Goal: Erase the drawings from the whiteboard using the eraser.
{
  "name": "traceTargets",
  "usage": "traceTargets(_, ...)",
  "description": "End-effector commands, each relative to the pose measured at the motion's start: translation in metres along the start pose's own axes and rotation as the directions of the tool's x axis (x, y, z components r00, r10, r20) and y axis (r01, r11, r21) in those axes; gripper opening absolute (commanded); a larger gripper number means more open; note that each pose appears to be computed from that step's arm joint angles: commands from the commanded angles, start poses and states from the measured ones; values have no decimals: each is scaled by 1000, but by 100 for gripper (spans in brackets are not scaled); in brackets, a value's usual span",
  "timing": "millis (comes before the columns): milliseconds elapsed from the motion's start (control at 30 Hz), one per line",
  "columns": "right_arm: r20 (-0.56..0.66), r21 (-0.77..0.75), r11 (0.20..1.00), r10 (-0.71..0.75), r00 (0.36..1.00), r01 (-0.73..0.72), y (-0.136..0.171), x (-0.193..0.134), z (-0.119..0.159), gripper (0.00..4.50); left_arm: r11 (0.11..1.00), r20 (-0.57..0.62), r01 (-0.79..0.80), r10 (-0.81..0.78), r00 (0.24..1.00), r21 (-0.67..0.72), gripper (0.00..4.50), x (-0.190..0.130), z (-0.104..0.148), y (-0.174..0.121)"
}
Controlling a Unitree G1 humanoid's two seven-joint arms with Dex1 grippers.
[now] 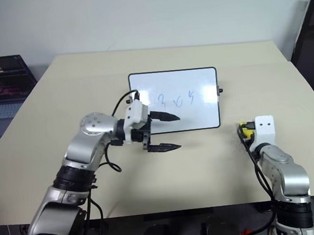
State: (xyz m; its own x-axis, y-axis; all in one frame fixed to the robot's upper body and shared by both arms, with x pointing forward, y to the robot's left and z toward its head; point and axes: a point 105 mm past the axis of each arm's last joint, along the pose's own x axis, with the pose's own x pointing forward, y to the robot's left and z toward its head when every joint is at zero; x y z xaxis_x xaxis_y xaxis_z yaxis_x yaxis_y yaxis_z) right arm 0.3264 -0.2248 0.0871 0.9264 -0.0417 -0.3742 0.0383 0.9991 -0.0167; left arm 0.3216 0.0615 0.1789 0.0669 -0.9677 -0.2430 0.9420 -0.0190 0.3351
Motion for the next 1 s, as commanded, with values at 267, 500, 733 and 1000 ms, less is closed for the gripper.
traceTargets(267, 191, -117, 993, 55, 980, -33, 9, -18, 42, 112, 948, -78, -318, 314, 946, -34, 450, -17, -11, 20)
traceTargets(500, 395, -360, 923, 285, 873, -139, 65, -45, 97, 112, 788, -111, -598, 588, 801, -143, 450, -29, -13, 37)
traceTargets(733, 358, -535, 820, 438, 824, -203, 118, -21, 127, 112, 709, -177, -688, 665, 726, -158, 450, -22, -6, 41)
traceTargets(1000, 239, -627, 733, 502, 831, -263, 150, 15, 129, 112, 700, -257, -703, 662, 704, -124, 450, -27, -4, 35)
